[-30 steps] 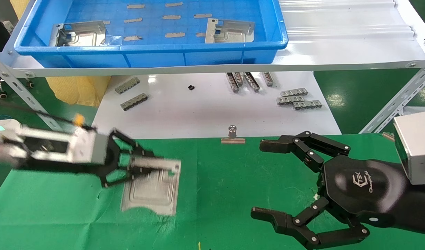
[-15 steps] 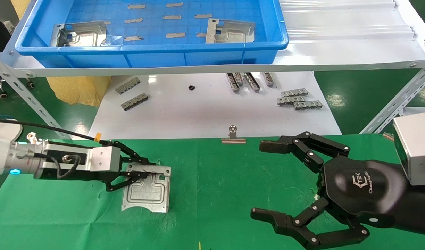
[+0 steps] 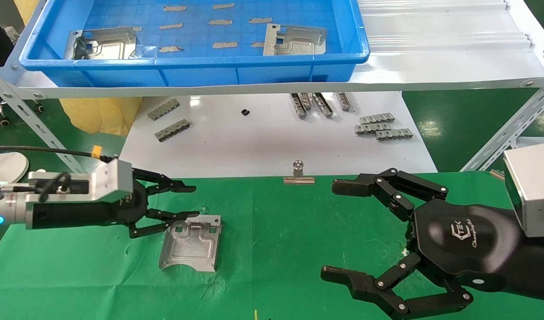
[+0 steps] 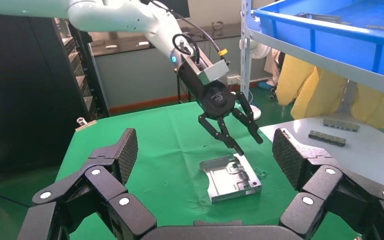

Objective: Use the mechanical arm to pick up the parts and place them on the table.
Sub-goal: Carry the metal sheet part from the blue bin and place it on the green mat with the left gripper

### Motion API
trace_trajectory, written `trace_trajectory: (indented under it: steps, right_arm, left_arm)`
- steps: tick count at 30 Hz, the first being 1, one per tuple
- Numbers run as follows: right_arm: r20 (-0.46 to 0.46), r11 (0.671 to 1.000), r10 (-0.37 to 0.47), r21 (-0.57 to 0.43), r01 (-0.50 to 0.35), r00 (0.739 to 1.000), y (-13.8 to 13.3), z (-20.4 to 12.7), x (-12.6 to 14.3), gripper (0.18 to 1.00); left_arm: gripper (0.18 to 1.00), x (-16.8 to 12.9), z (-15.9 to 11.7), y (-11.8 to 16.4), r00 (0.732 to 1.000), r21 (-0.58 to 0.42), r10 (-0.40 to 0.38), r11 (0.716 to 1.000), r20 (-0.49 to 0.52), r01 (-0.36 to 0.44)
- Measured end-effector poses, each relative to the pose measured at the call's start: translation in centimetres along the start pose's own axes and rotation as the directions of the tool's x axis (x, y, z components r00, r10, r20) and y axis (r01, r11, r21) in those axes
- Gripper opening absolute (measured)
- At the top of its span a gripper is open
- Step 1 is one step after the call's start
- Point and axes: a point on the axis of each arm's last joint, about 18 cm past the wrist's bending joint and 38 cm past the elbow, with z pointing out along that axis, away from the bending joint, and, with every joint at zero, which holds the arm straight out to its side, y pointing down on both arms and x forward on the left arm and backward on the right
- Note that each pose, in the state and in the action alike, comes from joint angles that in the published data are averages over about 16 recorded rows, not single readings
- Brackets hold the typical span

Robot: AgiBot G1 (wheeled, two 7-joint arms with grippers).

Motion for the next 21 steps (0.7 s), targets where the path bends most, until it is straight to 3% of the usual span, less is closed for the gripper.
trace_trajectory:
  steps: [7,21]
  right_arm:
    - [0.0,1.0,0.0,0.0,0.0,1.0,0.0,0.0,0.0,1.0]
    - [0.0,1.0,0.0,0.0,0.0,1.0,0.0,-0.01,0.0,1.0]
  left_arm:
    - [0.548,0.35,-0.54,0.25,0.995,0.051,-0.092,0.995,0.03,0.09]
    - [0.843,0.56,-0.66,-0.16,0.993,0.096,-0.111,0.99,0.036,0.107]
